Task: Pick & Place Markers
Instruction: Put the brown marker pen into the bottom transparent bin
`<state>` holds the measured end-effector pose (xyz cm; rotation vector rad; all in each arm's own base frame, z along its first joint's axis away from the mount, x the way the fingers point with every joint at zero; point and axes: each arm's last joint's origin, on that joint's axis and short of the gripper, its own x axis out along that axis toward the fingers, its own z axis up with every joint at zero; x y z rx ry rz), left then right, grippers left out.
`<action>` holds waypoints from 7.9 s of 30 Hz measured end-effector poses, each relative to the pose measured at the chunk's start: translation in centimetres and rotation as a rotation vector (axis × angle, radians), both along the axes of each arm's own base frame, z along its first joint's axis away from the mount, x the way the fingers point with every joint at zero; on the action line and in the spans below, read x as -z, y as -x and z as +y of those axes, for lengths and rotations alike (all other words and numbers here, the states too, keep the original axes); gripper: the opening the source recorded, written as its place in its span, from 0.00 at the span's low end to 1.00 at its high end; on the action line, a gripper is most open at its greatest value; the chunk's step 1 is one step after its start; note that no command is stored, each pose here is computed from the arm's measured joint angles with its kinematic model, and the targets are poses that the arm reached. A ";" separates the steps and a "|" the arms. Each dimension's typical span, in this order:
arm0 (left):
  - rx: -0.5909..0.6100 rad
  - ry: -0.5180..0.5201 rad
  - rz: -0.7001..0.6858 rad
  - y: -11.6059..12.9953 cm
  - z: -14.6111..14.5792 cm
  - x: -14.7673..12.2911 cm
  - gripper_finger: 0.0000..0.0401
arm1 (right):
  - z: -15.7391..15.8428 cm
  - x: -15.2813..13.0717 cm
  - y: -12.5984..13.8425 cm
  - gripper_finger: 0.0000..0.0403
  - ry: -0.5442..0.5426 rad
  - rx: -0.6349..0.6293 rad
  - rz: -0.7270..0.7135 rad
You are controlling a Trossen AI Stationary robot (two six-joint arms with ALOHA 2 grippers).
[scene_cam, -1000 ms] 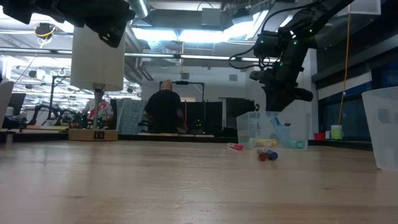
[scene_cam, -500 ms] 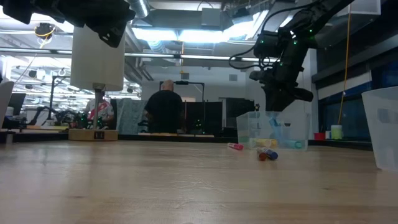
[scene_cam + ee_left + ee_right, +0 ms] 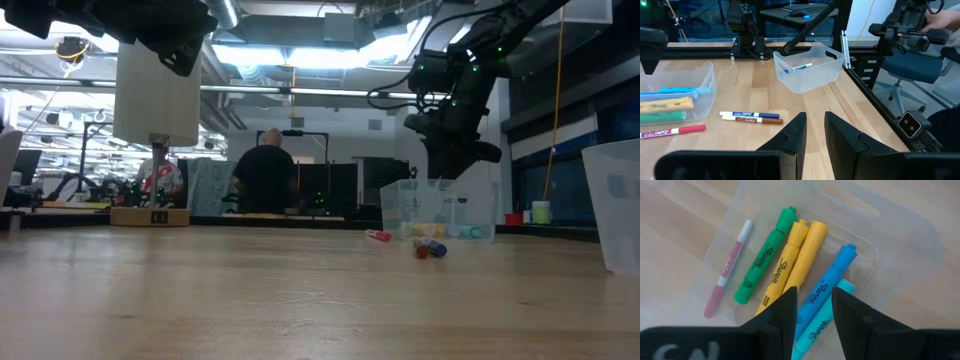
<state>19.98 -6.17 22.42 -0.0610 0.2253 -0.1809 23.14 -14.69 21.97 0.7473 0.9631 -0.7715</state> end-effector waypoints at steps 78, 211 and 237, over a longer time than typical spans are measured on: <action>0.092 -0.088 -0.176 9.7 4.6 6.3 0.17 | 18.1 -2.9 -7.1 0.30 -0.192 -0.309 -0.479; -0.044 -0.105 -0.149 9.6 5.0 6.5 0.17 | 19.6 8.1 -12.6 0.07 -0.033 -0.193 0.268; -0.044 -0.105 -0.149 9.6 5.0 6.5 0.17 | 20.4 -1.7 -15.6 0.07 -0.046 -0.465 0.278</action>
